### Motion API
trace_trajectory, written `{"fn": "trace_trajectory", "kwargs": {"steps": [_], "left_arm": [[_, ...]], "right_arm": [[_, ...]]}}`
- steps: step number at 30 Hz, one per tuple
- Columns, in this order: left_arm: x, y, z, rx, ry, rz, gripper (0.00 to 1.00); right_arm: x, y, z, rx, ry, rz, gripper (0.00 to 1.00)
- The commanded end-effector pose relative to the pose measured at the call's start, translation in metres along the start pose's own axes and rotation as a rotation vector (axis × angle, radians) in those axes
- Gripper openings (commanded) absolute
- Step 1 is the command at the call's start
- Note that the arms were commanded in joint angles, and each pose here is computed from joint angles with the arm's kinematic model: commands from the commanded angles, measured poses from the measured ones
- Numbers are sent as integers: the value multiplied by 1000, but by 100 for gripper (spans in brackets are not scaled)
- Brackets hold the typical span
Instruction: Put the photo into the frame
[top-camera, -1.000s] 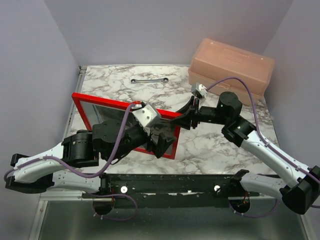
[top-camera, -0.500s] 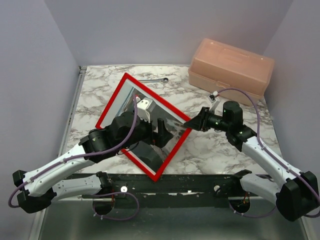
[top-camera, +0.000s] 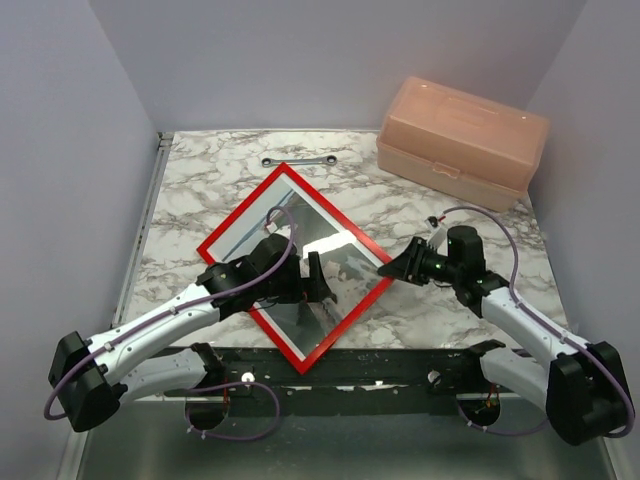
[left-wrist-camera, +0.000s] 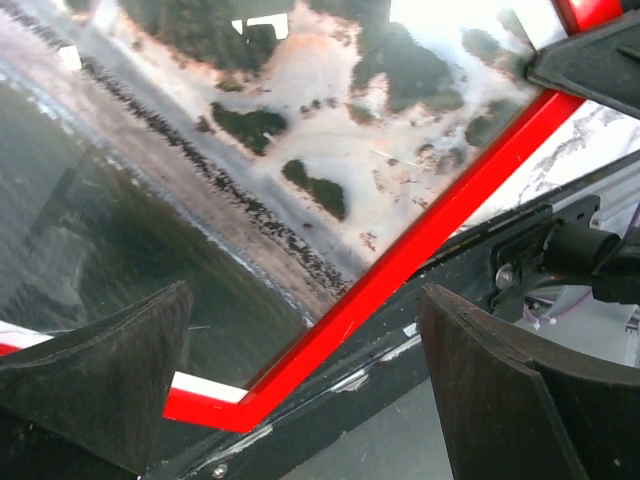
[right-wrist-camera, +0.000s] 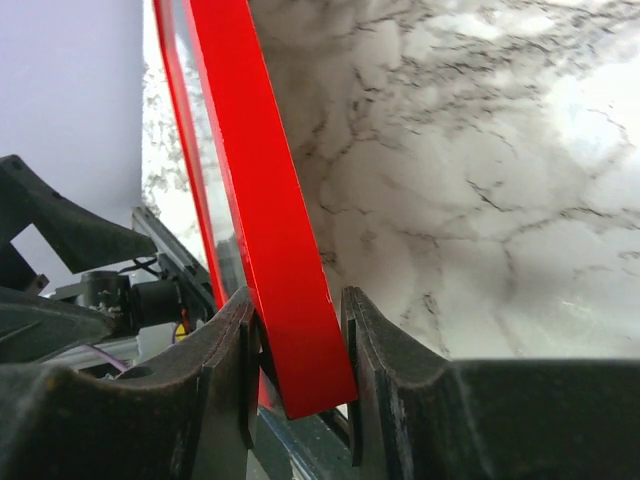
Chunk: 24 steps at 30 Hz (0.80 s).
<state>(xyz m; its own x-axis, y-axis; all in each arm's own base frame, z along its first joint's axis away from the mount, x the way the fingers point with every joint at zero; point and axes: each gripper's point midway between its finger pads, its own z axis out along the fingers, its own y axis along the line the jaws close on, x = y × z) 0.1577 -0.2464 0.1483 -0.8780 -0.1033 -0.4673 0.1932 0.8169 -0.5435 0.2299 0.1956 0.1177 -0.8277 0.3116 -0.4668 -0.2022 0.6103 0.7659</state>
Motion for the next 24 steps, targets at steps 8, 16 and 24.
{"fn": "trace_trajectory", "kwargs": {"steps": [8, 16, 24], "left_arm": [[10, 45, 5, -125, 15, -111, 98], [7, 66, -2, -212, -3, -122, 99], [15, 88, -4, -277, -3, -176, 99]], "right_arm": [[18, -98, -1, 389, 11, 47, 25], [16, -104, 1, 444, 48, 61, 58], [13, -112, 2, 525, 108, 79, 100]]}}
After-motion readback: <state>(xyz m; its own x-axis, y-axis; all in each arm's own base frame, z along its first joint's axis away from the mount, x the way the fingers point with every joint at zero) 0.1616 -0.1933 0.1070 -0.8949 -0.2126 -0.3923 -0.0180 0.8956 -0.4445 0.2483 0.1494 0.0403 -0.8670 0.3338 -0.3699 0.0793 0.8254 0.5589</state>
